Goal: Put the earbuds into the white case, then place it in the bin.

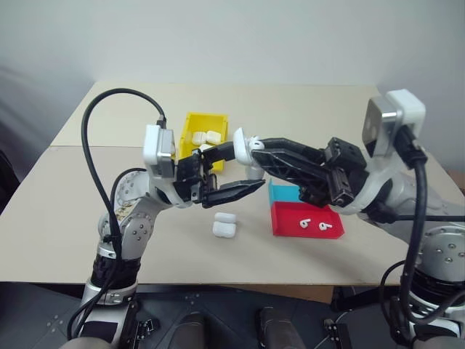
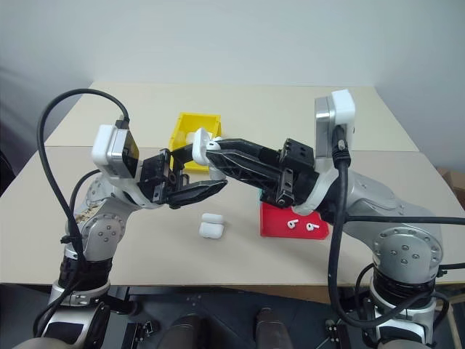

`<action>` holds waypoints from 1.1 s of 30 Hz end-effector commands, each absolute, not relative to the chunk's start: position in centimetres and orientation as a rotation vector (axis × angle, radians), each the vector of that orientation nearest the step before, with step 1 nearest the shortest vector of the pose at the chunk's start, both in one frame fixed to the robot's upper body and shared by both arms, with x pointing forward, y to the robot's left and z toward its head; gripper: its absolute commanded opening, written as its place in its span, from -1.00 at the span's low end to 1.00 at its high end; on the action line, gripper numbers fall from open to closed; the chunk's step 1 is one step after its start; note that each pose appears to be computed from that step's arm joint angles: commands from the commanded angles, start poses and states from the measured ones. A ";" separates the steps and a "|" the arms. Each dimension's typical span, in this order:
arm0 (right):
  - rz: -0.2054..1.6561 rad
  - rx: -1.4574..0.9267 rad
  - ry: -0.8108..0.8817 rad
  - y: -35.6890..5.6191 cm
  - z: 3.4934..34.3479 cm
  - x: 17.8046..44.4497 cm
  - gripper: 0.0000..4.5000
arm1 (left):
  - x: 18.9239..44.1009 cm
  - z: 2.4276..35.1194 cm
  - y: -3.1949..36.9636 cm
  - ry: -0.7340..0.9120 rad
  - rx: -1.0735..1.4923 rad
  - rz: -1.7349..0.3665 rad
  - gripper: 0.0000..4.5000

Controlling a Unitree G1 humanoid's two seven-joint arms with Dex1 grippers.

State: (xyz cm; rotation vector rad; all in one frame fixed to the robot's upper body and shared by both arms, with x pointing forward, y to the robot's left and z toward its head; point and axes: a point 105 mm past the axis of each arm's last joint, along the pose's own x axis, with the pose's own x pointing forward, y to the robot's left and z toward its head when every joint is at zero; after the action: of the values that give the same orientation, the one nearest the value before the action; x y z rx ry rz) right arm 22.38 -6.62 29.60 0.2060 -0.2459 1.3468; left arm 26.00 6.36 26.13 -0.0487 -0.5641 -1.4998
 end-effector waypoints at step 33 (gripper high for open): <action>1.441 -0.803 -0.303 -4.3 33.5 26.3 -0.99 | 27.7 25.1 4.5 -0.520 0.001 -1.516 0.26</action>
State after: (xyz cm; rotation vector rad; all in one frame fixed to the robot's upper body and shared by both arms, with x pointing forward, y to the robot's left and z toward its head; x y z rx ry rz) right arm 26.72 -4.31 33.12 -0.7047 -0.2636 1.4294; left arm 28.05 4.61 24.18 -0.0274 -0.4720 -1.5047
